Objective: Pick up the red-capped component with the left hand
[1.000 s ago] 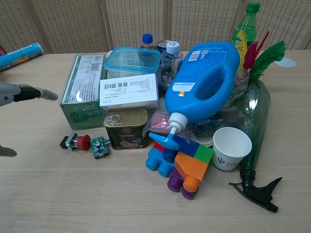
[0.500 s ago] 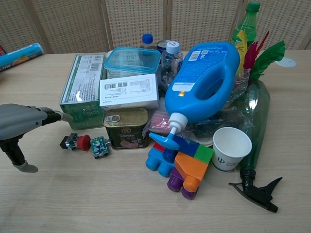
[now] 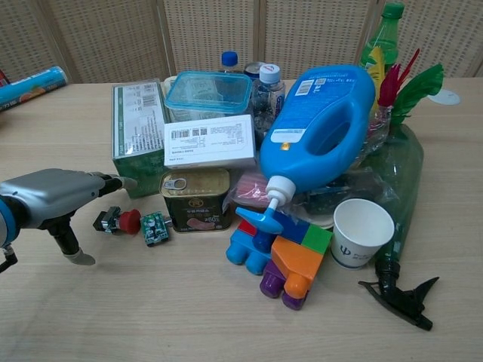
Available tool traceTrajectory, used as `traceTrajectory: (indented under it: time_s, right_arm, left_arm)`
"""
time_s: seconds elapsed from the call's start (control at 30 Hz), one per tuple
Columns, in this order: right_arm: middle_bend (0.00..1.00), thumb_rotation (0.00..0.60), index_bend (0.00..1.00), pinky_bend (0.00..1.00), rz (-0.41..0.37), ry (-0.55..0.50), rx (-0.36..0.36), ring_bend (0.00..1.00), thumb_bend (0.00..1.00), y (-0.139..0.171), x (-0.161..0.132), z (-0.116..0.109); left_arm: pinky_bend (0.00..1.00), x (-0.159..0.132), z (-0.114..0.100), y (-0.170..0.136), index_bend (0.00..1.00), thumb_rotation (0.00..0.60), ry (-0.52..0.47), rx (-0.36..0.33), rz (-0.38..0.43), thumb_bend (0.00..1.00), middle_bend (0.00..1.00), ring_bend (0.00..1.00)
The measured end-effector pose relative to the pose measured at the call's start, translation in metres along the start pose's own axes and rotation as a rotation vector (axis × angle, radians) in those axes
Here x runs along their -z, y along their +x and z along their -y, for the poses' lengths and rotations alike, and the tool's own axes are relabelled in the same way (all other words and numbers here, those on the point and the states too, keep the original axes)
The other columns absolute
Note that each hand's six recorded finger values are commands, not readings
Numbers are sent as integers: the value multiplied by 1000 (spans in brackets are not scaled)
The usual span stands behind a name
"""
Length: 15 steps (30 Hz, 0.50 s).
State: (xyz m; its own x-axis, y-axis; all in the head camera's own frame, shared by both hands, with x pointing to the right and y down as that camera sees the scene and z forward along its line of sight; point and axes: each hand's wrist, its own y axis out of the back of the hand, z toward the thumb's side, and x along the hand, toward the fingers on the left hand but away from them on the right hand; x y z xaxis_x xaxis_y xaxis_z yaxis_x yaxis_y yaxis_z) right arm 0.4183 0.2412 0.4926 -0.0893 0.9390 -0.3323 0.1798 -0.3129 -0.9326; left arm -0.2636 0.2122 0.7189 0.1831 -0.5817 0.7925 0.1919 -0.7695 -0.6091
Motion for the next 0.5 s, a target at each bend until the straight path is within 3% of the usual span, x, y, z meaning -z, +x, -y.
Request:
traceTrajectory:
  time_s: [0.1,0.17,0.5]
  right_arm:
    - [0,382,0,0,0,-2,1,0,0,0,0,0]
    - [0,383,0,0,0,-2,3,0,0,0,0,-1]
    - [0,383,0,0,3,-8,0,0,0,0,1,-1]
  left_arm:
    - [0,-4,-4,3,207,600,-15,-7,-7,0,42,0]
    - [0,-6,-7,3,270,600,-6,-19,-12,0,94,0]
    - [0,-4,-4,3,285,600,44,0,-43,0,99,3]
